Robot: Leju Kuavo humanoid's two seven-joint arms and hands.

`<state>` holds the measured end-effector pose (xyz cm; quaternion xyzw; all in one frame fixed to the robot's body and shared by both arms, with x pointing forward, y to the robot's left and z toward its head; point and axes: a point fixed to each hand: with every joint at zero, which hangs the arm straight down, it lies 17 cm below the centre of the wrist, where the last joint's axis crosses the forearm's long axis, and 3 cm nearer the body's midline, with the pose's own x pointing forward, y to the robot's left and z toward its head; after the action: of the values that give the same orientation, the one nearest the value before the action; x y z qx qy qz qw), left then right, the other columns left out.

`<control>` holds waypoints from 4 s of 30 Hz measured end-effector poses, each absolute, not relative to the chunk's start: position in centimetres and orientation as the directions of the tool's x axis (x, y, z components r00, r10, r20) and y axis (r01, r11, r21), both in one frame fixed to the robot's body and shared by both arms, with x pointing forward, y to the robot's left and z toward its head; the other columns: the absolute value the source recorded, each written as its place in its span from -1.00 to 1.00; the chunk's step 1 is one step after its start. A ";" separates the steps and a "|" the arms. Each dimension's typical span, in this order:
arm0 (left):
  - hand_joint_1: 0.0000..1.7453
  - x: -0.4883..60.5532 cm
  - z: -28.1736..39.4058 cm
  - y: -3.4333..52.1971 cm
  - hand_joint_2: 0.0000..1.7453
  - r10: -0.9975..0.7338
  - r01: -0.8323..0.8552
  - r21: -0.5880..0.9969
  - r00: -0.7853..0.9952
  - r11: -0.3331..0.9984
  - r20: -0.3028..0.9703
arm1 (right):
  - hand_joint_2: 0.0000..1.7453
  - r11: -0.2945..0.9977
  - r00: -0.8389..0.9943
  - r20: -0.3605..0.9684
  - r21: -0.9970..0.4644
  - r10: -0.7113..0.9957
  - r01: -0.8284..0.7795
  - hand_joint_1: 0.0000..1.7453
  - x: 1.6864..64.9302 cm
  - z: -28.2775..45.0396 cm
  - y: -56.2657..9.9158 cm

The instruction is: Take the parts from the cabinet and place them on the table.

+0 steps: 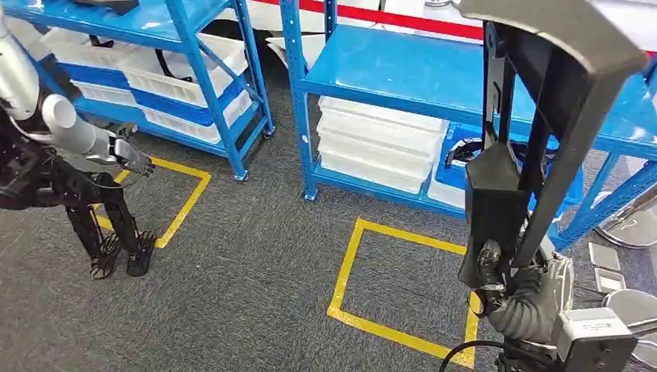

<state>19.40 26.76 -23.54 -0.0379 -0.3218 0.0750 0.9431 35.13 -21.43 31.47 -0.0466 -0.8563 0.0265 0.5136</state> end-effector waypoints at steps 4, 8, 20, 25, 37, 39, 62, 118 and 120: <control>-1.00 19.6 -23.5 26.9 -1.00 0.164 -0.117 -0.117 0.779 0.986 0.606 | 1.00 0.995 -0.469 0.877 -0.088 0.101 0.049 1.00 35.1 31.5 -21.3; -1.00 20.0 -23.3 26.9 -1.00 0.164 -0.115 -0.118 0.776 0.986 0.609 | 1.00 0.995 -0.472 0.876 -0.088 0.100 0.047 1.00 35.1 31.7 -21.2; -1.00 20.0 -23.2 25.0 -1.00 0.178 -0.113 -0.145 0.773 0.983 0.609 | 1.00 0.995 -0.464 0.881 -0.084 0.096 0.045 1.00 35.1 31.5 -21.2; -1.00 19.4 -23.4 25.0 -1.00 0.175 -0.113 -0.140 0.778 0.984 0.603 | 1.00 0.998 -0.461 0.885 -0.056 0.062 0.027 1.00 35.2 31.7 -21.1; -1.00 19.6 -23.4 26.3 -1.00 0.162 -0.111 -0.121 0.777 0.986 0.608 | 1.00 0.999 -0.461 0.886 -0.046 0.044 0.008 1.00 35.1 31.6 -20.9; -1.00 19.6 -23.4 26.3 -1.00 0.162 -0.112 -0.121 0.777 0.986 0.609 | 1.00 0.999 -0.471 0.882 -0.032 0.028 -0.002 1.00 35.1 31.8 -20.8; -1.00 19.6 -23.3 26.0 -1.00 0.158 -0.104 -0.123 0.770 0.987 0.618 | 1.00 0.999 -0.503 0.864 -0.027 0.003 -0.040 1.00 35.4 32.5 -19.7; -1.00 19.9 -23.1 24.3 -1.00 0.130 -0.061 -0.130 0.769 0.990 0.626 | 1.00 0.985 -0.493 0.870 -0.071 -0.017 -0.160 1.00 35.9 31.7 -15.3; -1.00 20.0 -23.1 25.0 -1.00 0.124 -0.062 -0.121 0.768 0.991 0.628 | 1.00 0.984 -0.491 0.871 -0.070 -0.018 -0.161 1.00 35.9 31.7 -15.2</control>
<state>20.04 25.00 -23.10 -0.0464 -0.3368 0.0495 0.9391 35.93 -15.22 31.67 0.0520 -0.8606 0.0711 0.5015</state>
